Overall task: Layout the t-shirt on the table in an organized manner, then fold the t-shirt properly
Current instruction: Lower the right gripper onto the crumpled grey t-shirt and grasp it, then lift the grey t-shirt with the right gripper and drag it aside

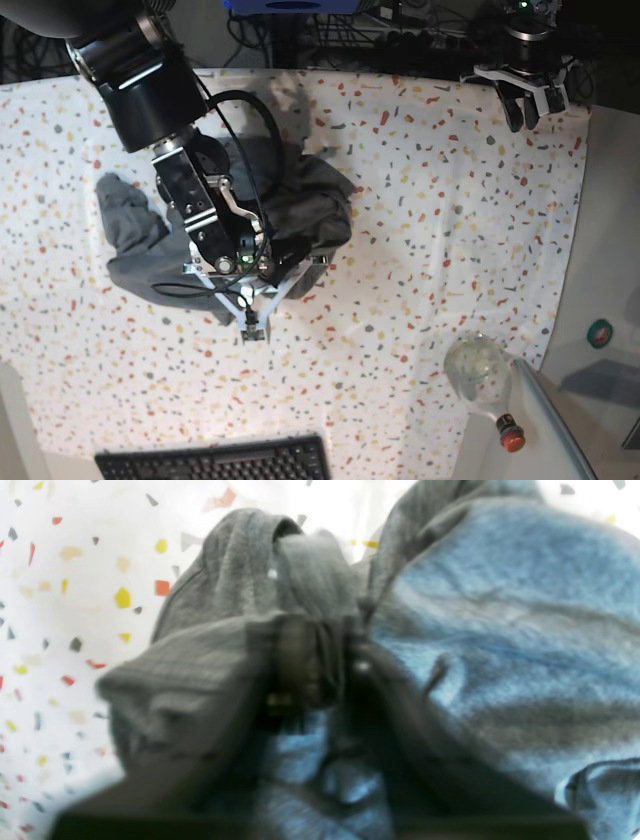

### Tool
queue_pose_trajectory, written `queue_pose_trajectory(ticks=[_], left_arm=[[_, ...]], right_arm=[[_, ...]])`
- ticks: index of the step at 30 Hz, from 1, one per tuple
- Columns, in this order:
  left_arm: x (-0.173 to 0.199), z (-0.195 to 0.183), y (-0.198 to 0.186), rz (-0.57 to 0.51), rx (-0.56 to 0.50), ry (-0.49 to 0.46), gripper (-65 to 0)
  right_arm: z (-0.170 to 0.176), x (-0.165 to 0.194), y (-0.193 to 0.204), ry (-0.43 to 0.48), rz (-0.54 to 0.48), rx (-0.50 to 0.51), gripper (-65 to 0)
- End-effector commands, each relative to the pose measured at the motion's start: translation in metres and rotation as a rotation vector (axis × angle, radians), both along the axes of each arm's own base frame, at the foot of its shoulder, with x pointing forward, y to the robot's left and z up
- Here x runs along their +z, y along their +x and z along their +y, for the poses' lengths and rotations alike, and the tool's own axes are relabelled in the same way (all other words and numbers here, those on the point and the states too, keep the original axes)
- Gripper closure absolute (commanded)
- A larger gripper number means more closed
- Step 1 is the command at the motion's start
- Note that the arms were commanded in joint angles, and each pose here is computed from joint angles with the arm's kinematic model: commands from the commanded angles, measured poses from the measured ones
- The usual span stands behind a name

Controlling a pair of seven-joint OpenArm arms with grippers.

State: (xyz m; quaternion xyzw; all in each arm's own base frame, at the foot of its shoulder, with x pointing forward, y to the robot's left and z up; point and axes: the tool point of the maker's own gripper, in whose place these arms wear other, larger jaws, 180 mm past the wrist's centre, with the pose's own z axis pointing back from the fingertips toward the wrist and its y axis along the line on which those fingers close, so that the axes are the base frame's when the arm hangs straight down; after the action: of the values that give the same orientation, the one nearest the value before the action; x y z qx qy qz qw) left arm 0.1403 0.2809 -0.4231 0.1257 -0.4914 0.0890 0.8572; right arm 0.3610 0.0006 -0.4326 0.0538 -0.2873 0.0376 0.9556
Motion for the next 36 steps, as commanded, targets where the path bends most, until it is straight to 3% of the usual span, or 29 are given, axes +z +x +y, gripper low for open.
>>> queue_pose_trajectory(ticks=[1, 5, 9, 14, 16, 21, 27, 32, 36], left_arm=[[0.007, 0.002, 0.002, -0.024, -0.006, 0.016, -14.3], [0.006, -0.005, 0.005, -0.028, -0.018, 0.004, -14.3], [0.002, -0.042, 0.026, -0.051, -0.104, -0.051, -14.0], [0.002, -0.108, 0.056, -0.097, -0.243, -0.148, 0.0], [0.005, -0.134, 0.068, -0.117, -0.304, -0.181, 0.0], [0.014, -0.206, 0.093, -0.163, -0.494, -0.255, 0.0], [0.017, -0.268, 0.129, -0.199, -0.63, -0.298, 0.0], [-0.015, -0.294, 0.151, -0.13, -0.654, -0.3, 0.0], [-0.042, -0.255, 0.17, -0.071, -0.536, -0.242, 0.0]], right_arm=[[0.007, 0.025, 0.017, 0.03, -0.082, -0.002, 0.0], [0.016, 0.062, 0.018, 0.087, -0.187, 0.01, 0.0], [0.007, 0.104, 0.025, 0.105, -0.31, 0.016, 0.0], [-0.023, 0.153, 0.034, 0.076, -0.465, 0.019, 0.0], [-0.036, 0.173, 0.038, 0.052, -0.528, 0.024, 0.0], [-0.083, 0.196, 0.046, -0.008, -0.599, -0.038, 0.0], [-0.116, 0.199, 0.048, -0.057, -0.61, -0.091, 0.0], [-0.133, 0.209, 0.053, -0.099, -0.641, -0.095, 0.0], [-0.172, 0.222, 0.06, -0.163, -0.678, -0.155, 0.0]])
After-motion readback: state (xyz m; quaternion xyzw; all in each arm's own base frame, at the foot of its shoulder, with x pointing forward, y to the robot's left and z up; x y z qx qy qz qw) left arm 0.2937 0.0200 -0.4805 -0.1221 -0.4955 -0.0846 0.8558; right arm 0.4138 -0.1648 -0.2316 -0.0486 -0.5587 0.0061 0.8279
